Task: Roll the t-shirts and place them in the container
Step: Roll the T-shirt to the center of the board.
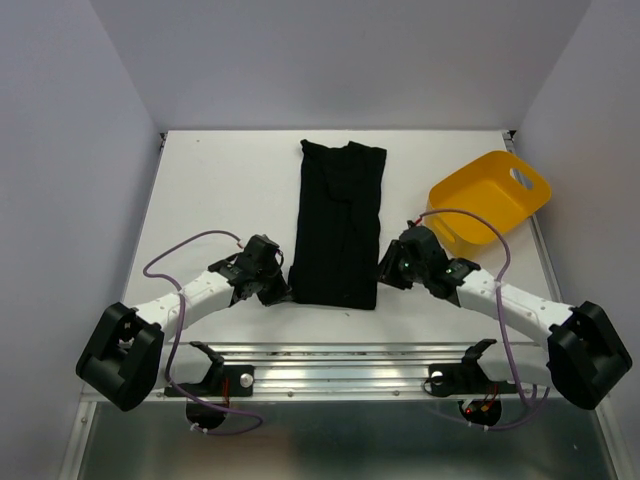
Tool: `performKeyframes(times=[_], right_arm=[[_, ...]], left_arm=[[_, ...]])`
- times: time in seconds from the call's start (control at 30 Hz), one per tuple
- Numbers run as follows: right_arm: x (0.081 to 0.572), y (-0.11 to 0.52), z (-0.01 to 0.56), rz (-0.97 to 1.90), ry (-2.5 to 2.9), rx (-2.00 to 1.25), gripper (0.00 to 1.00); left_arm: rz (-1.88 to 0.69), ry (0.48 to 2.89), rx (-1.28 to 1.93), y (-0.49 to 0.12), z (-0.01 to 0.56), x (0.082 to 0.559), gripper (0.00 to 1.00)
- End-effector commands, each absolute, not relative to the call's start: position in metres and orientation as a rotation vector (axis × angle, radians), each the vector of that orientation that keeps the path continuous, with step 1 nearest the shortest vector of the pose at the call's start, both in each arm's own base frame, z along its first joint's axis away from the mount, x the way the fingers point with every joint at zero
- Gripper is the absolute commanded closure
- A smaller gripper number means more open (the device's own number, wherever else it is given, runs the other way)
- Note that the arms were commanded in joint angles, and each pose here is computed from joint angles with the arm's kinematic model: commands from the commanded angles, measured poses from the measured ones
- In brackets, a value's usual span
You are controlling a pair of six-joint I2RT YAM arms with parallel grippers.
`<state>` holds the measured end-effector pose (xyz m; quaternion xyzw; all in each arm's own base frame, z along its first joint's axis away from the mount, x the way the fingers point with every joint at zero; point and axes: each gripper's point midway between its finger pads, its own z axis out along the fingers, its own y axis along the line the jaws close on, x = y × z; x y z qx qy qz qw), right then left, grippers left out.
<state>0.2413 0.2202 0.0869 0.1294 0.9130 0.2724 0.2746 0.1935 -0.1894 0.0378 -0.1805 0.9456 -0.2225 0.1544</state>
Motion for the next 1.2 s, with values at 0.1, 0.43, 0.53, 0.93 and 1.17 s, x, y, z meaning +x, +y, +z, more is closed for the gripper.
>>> performKeyframes(times=[0.1, 0.43, 0.53, 0.93, 1.17], right_arm=[[0.194, 0.224, 0.048, 0.883, 2.594, 0.420, 0.47], [0.193, 0.227, 0.030, 0.873, 2.632, 0.391, 0.56], [0.191, 0.230, 0.025, 0.885, 2.645, 0.389, 0.62], [0.196, 0.226, 0.044, 0.870, 2.591, 0.384, 0.99], [0.197, 0.222, 0.050, 0.844, 2.586, 0.417, 0.99]], left_arm=[[-0.604, 2.717, -0.504, -0.186, 0.035, 0.194, 1.00], [-0.601, 2.715, -0.511, -0.187, 0.036, 0.197, 1.00], [-0.600, 2.716, -0.511, -0.187, 0.036, 0.197, 1.00], [-0.600, 2.712, -0.514, -0.188, 0.044, 0.199, 1.00], [-0.623, 2.736, -0.553, -0.194, 0.052, 0.199, 1.00]])
